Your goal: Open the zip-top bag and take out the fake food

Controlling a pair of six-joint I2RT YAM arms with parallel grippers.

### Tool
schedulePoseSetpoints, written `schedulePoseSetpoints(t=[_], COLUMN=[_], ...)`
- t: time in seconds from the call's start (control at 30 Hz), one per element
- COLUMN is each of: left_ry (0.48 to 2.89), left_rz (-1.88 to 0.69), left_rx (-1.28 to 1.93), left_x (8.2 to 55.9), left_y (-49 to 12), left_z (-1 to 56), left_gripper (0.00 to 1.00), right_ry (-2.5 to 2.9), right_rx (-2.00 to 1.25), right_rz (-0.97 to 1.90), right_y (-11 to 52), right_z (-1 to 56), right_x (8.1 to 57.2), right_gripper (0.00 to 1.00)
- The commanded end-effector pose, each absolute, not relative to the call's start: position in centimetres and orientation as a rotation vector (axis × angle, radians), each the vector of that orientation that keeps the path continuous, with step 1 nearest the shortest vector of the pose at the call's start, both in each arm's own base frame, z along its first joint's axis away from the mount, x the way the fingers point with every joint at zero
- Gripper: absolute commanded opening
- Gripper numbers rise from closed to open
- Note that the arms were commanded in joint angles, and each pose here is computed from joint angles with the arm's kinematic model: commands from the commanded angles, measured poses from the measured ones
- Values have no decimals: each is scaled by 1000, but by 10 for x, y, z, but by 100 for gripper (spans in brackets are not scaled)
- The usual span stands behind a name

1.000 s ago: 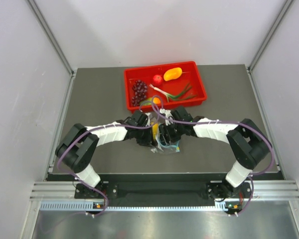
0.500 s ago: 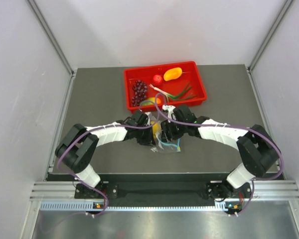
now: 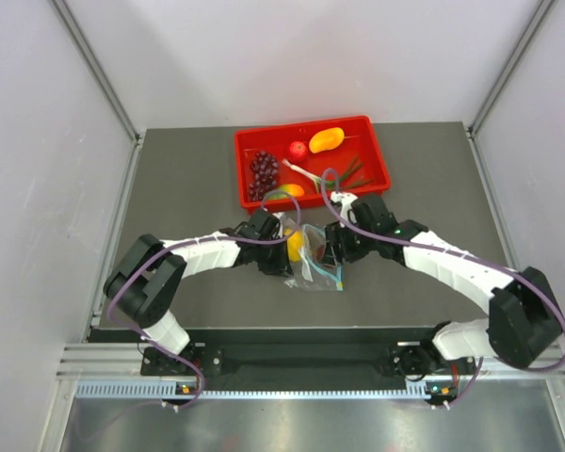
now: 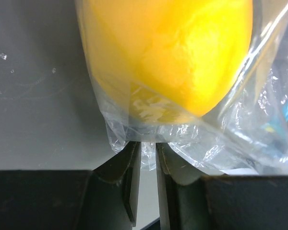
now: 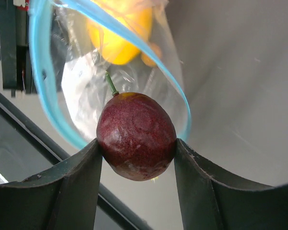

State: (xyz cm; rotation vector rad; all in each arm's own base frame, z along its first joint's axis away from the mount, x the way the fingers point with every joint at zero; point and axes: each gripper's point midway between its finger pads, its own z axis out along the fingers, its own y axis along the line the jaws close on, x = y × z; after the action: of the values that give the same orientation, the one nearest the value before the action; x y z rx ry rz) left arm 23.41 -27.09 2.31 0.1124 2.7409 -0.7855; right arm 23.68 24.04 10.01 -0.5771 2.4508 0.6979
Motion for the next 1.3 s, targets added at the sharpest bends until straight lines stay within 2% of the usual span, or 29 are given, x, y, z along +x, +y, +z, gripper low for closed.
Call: schedulePoseSetpoints(t=[0.0,0.2,0.37,0.63,1.03,1.13,1.17,1.27], left_ry=[2729,2723,2716,2710,2696,2687,2678,2657], left_rz=[-752,-751,-737,-737,-753,-758,-761,-787], left_rx=[114,131,150,154,147,141,143,169], left_x=[239,242,246,245,245,245,246,246], left_y=[-270,-271,-272,-271,-272,-273,-273,-276], left_z=[21,25,31,36,44,46,49,55], left_gripper=[24,24,24,24,24,25,25,29], right_ry=[2432,2420,2369,2207,2190,2199,2189,2210], right_rx=[-556,-510,-392,-257,-204,-195,-197,-198], right_rz=[636,558,524,478,476,470,473,485], right_y=[215,183,148,118,137,139,141,143], right_z=[119,145,176,230,209,199,203,193], right_x=[233,234,262,356,495,515,520,528], right_gripper=[15,15,15,16,24,35,49,65])
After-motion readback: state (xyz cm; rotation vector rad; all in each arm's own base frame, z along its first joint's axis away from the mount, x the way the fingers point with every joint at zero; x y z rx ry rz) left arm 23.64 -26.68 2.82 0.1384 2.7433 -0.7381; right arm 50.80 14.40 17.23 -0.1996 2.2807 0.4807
